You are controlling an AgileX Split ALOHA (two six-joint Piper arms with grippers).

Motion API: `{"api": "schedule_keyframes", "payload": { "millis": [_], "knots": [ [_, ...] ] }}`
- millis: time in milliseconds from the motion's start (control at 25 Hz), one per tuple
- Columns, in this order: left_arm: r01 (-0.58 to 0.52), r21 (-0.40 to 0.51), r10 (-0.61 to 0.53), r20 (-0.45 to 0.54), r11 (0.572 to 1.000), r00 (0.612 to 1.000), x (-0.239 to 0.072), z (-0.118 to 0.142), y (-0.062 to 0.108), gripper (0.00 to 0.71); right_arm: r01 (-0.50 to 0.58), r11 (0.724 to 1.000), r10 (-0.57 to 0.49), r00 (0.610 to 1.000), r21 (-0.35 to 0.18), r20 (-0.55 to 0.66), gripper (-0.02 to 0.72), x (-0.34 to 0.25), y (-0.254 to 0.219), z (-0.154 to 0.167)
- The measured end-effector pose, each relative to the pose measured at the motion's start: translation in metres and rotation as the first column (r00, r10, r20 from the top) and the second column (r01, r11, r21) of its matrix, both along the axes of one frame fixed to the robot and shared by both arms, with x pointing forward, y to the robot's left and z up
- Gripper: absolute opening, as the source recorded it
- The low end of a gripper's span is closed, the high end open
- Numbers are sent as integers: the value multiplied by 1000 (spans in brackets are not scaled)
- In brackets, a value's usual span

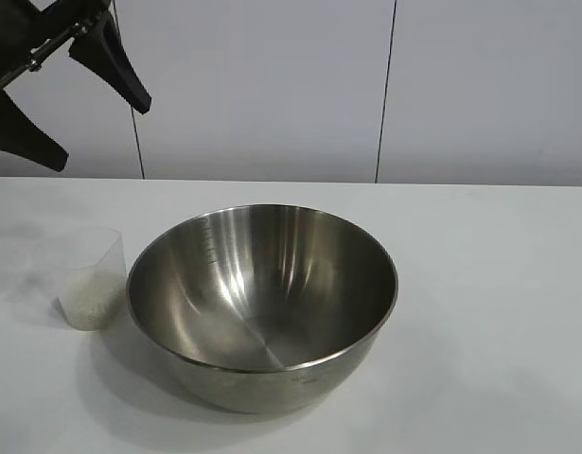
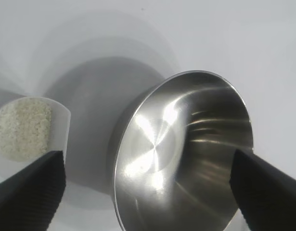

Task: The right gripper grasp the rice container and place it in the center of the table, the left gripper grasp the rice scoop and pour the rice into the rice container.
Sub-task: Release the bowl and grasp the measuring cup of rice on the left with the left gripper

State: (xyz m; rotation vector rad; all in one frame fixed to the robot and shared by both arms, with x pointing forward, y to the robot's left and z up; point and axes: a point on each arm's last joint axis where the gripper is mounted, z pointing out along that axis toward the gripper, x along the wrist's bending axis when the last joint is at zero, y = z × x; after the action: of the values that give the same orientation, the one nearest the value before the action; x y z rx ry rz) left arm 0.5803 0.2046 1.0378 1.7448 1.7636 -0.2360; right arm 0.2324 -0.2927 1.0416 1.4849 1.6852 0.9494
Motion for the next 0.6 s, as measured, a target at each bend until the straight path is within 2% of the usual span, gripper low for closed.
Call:
{"api": "schedule_keyframes", "payload": {
  "millis": [240, 320, 400, 480, 560, 600],
  "knots": [
    [11, -37, -10, 18, 999, 1000, 1, 3, -1, 666, 0, 1000, 0, 1000, 0, 0, 567, 0, 0, 0],
    [30, -22, -28, 77, 999, 997, 4, 6, 0, 652, 0, 1000, 0, 1000, 0, 0, 567, 0, 0, 0],
    [11, 26, -16, 201, 1000, 979, 4, 17, 3, 640, 0, 1000, 0, 1000, 0, 0, 567, 0, 0, 0],
    [-44, 104, -1, 397, 994, 918, 1, 33, 4, 634, 0, 1000, 0, 1000, 0, 1, 567, 0, 0, 0],
    [-86, 181, -35, 577, 980, 816, -10, 50, 1, 632, 0, 1000, 0, 1000, 0, 2, 567, 0, 0, 0],
    [-103, 227, -74, 656, 968, 751, -18, 55, -2, 632, 0, 1000, 0, 1000, 0, 2, 567, 0, 0, 0]
  ]
}}
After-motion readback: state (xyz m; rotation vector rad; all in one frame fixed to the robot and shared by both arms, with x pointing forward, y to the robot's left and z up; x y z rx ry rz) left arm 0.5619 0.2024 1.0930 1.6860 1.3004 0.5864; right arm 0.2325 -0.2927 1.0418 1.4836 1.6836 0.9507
